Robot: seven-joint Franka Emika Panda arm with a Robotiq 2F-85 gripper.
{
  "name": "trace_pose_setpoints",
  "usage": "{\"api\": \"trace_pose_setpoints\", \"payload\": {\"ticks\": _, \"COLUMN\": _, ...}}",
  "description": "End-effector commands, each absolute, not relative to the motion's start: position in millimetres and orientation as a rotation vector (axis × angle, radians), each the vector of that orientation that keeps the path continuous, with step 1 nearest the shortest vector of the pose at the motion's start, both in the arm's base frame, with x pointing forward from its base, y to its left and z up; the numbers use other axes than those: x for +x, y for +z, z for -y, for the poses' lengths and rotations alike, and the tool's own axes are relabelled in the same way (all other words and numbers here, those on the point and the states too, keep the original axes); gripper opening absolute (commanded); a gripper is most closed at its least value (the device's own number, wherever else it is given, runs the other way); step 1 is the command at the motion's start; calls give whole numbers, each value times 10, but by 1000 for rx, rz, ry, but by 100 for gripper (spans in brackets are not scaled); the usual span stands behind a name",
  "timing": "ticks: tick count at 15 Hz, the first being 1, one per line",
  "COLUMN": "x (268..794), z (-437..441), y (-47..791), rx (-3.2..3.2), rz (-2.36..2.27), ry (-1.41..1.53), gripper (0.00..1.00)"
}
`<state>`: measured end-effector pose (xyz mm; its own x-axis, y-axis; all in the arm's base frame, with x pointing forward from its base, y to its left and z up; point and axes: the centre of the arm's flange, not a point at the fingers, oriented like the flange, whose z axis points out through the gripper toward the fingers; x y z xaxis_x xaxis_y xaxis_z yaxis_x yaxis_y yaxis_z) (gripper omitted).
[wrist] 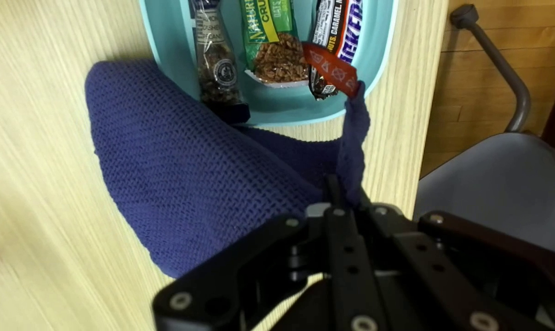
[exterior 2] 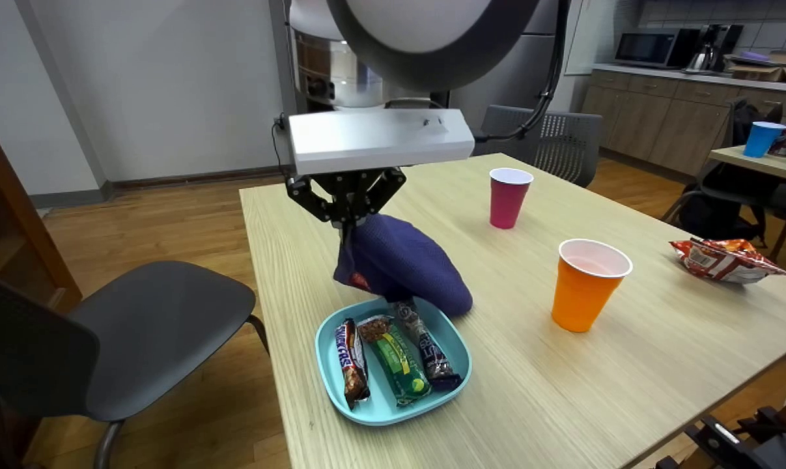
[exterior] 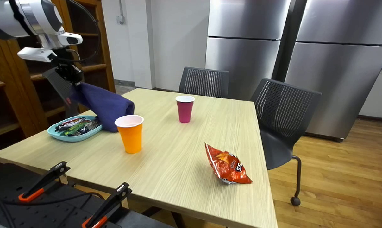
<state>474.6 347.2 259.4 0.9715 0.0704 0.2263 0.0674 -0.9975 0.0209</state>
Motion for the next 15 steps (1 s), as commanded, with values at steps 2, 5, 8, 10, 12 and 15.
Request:
{"api": "trace_pose_setpoints", "payload": {"ticks": 2, "x": 4609, "z": -3487, "y": 2763, "rx": 3096, "rz": -200, "ry": 339, "gripper": 1}}
{"api": "trace_pose_setpoints", "payload": {"ticks": 5, "x": 4534, "z": -3545, "y": 2778, "rx": 3096, "rz": -247, "ry": 333, "gripper": 1}}
{"api": "trace_pose_setpoints", "payload": {"ticks": 8, "x": 4457, "z": -3598, "y": 2806, "rx": 3097, "rz": -294, "ry": 322, "gripper": 1}}
{"api": "trace_pose_setpoints", "payload": {"ticks": 10, "x": 4403, "z": -3641, "y": 2811, "rx": 3091, "rz": -330, "ry": 313, "gripper": 1}}
{"api": "trace_pose_setpoints", "payload": {"ticks": 12, "x": 4357, "z": -3684, "y": 2802, "rx": 3088, "rz": -362, "ry": 299, "gripper": 1}}
{"api": "trace_pose_setpoints", "payload": {"ticks": 15, "x": 4298, "z": -3738, "y": 2787, "rx": 3079, "rz": -402, "ry": 285, "gripper": 1}}
